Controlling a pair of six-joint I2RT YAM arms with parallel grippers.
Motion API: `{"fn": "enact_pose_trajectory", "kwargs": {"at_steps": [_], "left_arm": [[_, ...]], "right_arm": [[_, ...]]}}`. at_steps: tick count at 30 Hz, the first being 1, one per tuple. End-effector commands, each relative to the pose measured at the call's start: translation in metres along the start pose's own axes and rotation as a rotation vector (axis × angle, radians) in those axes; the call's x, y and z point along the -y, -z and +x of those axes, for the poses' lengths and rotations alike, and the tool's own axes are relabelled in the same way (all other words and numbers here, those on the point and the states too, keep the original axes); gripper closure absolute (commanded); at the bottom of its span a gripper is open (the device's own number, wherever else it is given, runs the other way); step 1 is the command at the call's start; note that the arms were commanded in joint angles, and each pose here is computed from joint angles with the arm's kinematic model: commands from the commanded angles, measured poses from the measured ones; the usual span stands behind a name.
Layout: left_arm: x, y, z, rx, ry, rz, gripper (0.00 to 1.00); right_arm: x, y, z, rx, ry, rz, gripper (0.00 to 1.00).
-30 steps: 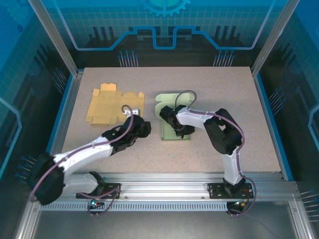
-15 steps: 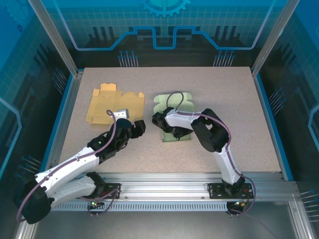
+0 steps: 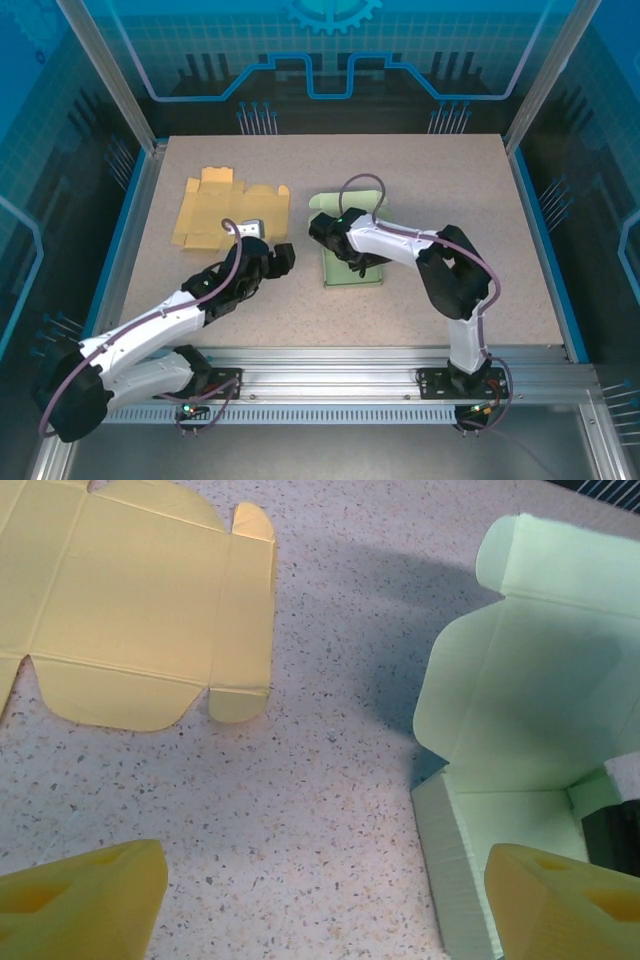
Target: Fold the paper box
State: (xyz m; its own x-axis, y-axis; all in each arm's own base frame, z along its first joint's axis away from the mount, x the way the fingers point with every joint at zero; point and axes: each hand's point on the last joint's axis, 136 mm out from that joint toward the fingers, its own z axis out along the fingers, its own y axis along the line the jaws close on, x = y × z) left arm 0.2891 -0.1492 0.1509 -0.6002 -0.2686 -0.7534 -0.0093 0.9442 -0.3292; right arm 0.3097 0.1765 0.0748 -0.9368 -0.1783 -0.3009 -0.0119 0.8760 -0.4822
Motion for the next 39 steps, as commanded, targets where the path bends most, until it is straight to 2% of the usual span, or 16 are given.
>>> {"fn": "enact_pose_trajectory", "kwargs": {"at_steps": [1, 6, 12, 16, 22, 29, 35, 39], "left_arm": [[0.017, -0.002, -0.016, 0.026, -0.101, 0.056, 0.16], [0.032, -0.016, -0.022, -0.016, -0.234, 0.153, 0.18], [0.041, -0.044, -0.039, -0.071, -0.23, 0.286, 0.26], [0.056, -0.057, -0.045, -0.084, -0.282, 0.367, 0.26], [0.065, -0.09, -0.043, -0.146, -0.36, 0.368, 0.28], [0.067, -0.123, -0.037, -0.209, -0.381, 0.352, 0.32], [0.06, -0.132, -0.034, -0.219, -0.392, 0.32, 0.32], [0.062, -0.136, -0.03, -0.238, -0.39, 0.334, 0.36]], "right_arm": [[0.001, 0.02, -0.002, 0.036, 0.004, -0.069, 0.25], [0.02, 0.052, -0.015, 0.144, -0.03, -0.159, 0.11], [0.047, 0.067, -0.037, 0.227, -0.121, -0.399, 0.0], [0.06, 0.063, -0.054, 0.26, -0.178, -0.588, 0.0], [0.065, 0.047, -0.078, 0.276, -0.23, -0.822, 0.03], [0.058, 0.029, -0.096, 0.272, -0.198, -0.889, 0.12], [0.054, 0.004, -0.105, 0.228, -0.201, -0.878, 0.13], [0.041, -0.004, -0.11, 0.21, -0.189, -0.93, 0.21]]}}
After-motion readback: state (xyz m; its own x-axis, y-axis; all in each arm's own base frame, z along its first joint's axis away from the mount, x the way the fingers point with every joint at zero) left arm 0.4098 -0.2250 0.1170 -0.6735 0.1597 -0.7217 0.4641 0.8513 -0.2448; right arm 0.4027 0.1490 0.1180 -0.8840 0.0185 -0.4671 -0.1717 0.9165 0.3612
